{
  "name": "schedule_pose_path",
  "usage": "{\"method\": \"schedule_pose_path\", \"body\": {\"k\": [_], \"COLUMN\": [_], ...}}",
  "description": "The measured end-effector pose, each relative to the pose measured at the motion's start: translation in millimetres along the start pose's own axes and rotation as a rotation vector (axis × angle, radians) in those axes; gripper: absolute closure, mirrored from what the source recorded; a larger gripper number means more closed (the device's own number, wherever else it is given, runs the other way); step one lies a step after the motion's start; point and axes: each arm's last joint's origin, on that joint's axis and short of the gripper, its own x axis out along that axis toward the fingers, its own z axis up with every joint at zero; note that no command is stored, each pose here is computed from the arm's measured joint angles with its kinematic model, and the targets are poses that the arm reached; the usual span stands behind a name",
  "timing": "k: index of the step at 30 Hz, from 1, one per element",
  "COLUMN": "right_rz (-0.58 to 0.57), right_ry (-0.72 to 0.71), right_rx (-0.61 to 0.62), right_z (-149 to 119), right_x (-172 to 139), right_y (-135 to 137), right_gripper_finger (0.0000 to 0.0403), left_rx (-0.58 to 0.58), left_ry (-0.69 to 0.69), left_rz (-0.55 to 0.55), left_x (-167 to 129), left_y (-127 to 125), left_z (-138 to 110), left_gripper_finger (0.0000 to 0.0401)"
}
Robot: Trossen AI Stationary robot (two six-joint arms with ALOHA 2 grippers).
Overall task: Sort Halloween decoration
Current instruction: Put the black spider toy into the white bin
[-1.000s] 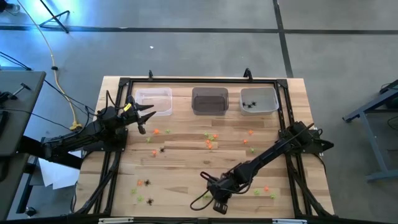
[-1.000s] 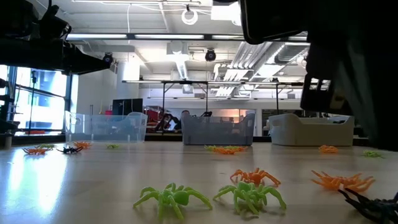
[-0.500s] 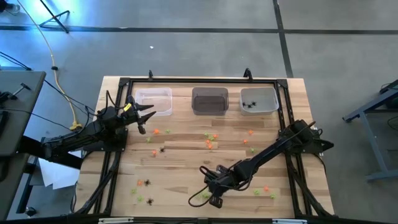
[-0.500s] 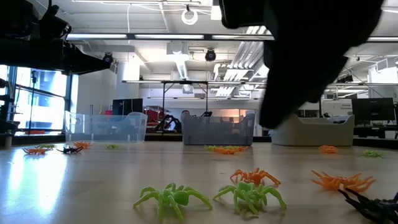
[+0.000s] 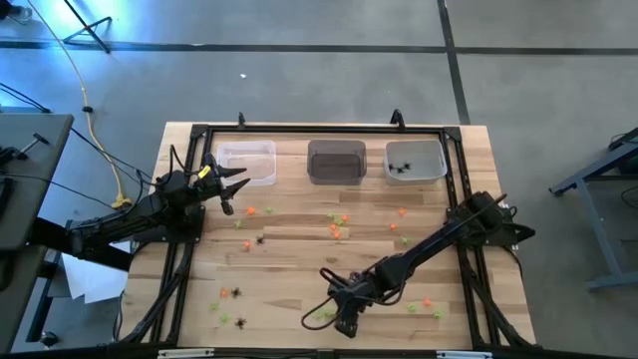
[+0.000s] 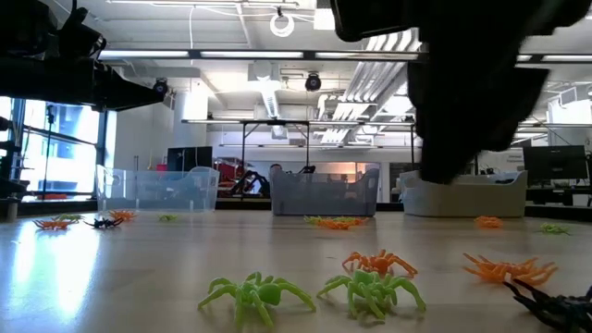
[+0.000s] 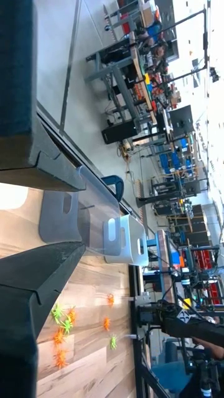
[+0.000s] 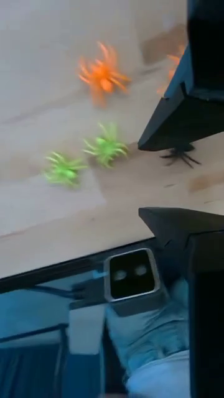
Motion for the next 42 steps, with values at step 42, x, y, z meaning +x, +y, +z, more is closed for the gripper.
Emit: {"method": "schedule_pose_path", "body": {"k": [42], "right_rz": [-0.208], "right_ry": [0.100], "right_rx": [0.067], "right_z": [-15.3], "right_x": [32.8], "right_y": [-28.8], "right_gripper_finger": [0.0381], "left_rx": [0.000], "left_ry": [0.000], "left_rz": [0.000], "left_x": [0.0], "left_y": [0.0], "left_z": [0.0], "left_gripper_finger": [0.0270]}}
